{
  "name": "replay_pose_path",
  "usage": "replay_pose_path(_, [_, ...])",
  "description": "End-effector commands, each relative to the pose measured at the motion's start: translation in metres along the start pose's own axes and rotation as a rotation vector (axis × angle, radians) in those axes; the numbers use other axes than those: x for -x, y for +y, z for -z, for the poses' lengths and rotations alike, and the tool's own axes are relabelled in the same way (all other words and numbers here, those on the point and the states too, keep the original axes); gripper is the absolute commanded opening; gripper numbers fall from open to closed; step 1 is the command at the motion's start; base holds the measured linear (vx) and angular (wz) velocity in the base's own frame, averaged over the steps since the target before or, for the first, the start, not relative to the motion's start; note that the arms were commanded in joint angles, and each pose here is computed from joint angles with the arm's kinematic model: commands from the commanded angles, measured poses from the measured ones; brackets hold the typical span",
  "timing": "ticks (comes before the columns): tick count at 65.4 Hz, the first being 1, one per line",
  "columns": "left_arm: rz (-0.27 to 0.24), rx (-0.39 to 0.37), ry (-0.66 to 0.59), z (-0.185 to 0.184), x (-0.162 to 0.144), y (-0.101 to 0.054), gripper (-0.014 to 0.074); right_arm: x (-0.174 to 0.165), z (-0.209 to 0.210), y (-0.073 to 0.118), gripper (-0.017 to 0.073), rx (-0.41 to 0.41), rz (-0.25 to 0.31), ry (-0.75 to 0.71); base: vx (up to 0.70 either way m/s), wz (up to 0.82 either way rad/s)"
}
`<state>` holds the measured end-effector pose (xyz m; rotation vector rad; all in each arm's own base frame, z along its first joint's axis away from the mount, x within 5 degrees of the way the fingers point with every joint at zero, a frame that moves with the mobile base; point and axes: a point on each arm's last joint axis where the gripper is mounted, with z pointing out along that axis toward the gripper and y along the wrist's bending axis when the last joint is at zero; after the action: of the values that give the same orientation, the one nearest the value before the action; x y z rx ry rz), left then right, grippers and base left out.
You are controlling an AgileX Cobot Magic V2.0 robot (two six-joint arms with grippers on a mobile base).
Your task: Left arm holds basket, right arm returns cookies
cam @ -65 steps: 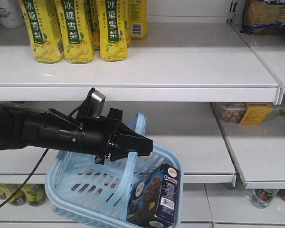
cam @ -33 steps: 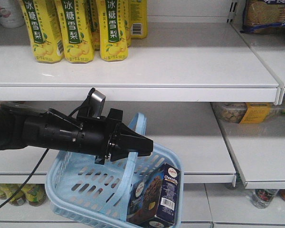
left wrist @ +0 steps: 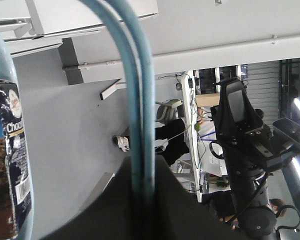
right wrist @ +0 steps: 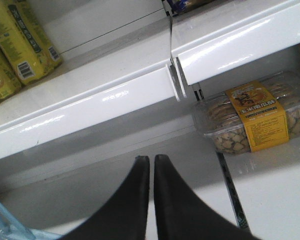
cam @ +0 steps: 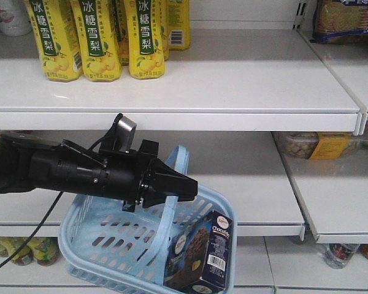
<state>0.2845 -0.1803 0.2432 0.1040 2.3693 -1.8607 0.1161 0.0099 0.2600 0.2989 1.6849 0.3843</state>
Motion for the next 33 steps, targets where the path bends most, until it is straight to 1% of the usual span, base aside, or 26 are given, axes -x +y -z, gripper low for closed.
replay_pose_path(1, [-0.044,-0.136,-0.154,0.0108,0.015,-0.0345,-0.0003,0.016,-0.0049,0.0056,-0.0006,0.025,-0.014,-0.096,0.0,0.0])
replay_pose_path(14, [-0.044,-0.136,-0.154,0.0108,0.015,-0.0345,-0.0003,0.0144,-0.0065,0.005,-0.0006,0.019,-0.013,-0.079,0.0,0.0])
replay_pose_path(22, [-0.044,-0.136,-0.154,0.0108,0.015,-0.0345,-0.0003,0.0106,-0.0068,0.004,0.0,0.007,-0.013,-0.038,0.0,0.0])
replay_pose_path(33, [-0.044,-0.136,-0.154,0.0108,0.015,-0.0345,-0.0003,0.011,-0.0067,0.0061,0.0048,-0.003,-0.022,0.026,0.0,0.0])
